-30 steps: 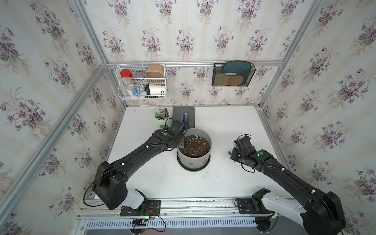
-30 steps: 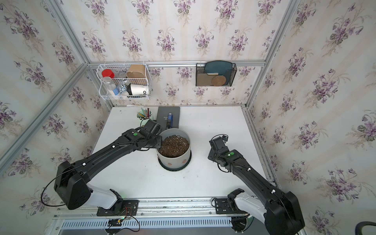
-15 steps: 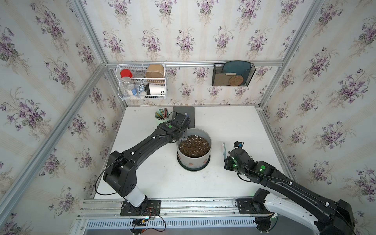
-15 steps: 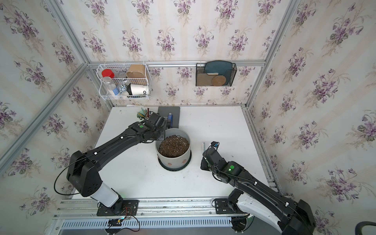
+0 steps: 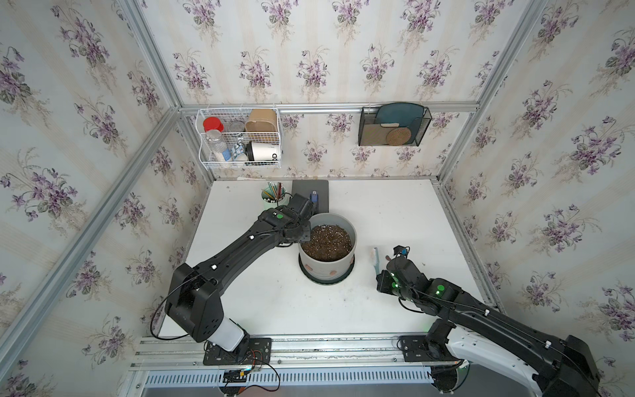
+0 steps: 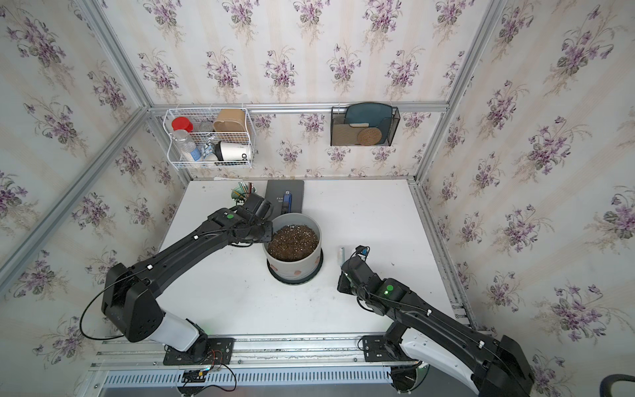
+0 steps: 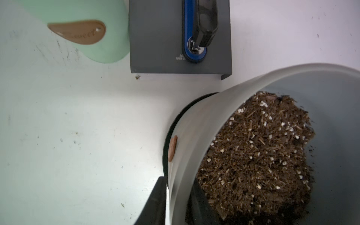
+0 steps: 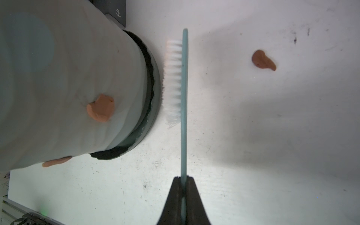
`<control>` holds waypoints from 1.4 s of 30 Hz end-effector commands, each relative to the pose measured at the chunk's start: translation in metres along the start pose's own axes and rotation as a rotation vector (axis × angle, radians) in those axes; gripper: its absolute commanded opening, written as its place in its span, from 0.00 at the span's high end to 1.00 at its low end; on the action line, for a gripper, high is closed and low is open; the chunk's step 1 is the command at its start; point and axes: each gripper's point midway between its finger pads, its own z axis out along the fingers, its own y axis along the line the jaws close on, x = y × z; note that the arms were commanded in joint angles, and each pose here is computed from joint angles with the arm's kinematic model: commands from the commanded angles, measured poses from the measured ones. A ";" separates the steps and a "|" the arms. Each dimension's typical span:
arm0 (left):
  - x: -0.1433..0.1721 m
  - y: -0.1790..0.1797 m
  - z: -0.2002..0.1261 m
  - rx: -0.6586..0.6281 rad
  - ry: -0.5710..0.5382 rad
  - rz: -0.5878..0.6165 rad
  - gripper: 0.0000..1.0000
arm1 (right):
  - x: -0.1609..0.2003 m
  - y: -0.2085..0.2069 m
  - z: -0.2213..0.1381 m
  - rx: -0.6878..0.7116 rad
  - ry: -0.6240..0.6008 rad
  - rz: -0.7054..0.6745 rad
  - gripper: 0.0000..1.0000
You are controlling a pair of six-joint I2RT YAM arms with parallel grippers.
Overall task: Scrub the dried mud off the ceramic pot
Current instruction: Rotate the pot on the tray, then brush off the soil from the pot.
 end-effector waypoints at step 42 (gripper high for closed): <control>0.003 -0.011 0.008 0.117 0.046 -0.024 0.82 | 0.003 0.041 0.026 -0.154 0.048 0.030 1.00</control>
